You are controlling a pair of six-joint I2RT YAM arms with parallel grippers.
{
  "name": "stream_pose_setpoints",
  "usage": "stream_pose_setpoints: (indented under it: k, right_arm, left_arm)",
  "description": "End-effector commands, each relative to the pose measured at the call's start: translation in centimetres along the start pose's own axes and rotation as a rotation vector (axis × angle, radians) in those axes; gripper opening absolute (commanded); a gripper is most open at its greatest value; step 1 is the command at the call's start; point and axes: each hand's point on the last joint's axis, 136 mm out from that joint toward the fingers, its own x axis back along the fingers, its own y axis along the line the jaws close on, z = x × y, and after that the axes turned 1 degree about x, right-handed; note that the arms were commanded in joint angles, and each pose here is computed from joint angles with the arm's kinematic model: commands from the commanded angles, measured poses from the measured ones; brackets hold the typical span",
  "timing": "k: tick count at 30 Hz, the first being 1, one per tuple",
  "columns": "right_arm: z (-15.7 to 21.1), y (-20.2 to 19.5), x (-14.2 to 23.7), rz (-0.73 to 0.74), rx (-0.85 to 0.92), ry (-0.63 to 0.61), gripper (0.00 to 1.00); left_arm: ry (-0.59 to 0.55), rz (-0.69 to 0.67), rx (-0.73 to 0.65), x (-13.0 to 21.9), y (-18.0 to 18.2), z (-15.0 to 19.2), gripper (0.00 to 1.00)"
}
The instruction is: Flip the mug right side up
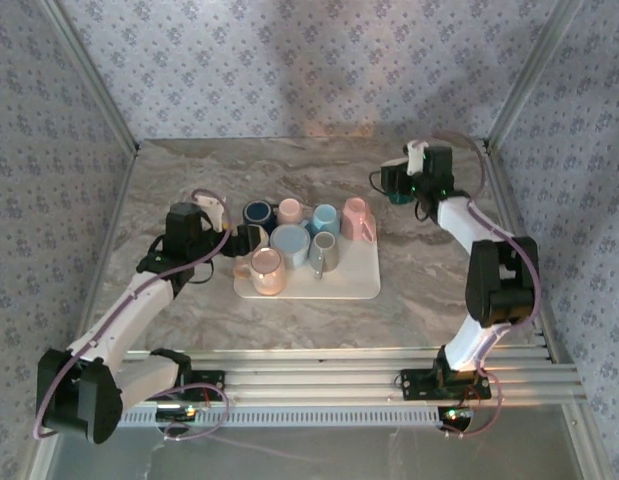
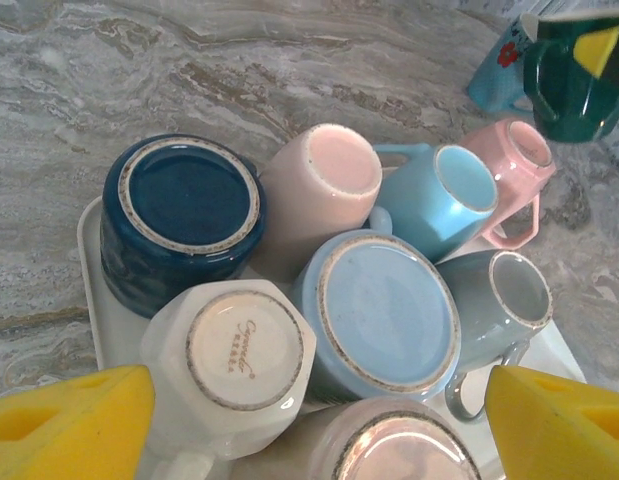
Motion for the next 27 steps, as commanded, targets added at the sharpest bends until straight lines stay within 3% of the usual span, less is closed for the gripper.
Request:
stream_pose_setpoints:
  k: [1,10,21,27]
  right_arm:
    - [-5.0,0.5,2.6,-0.062,0.007,-0.367,0.46]
    - [-1.9,0.1,3.1,-0.106,0.078,-0.609,0.40]
    - [0.7,0.2,0.0,-0.125,0.087,-0.556,0.47]
    - [0.6,-0.4,-1.0,-0.136,0.027,-0.552,0.62]
  left_arm:
    - [-0.039,0.040,0.001,0.6,-0.9,-1.0,0.86]
    - [-0.037,0.029,0.000,1.5,-0.9,-0.5,0.86]
    - [-0.059,0.023,0.030,2.0,-0.9,-0.7,0.86]
    - [-0.068,0.010,0.029,2.3,-0.8,-1.1,0.86]
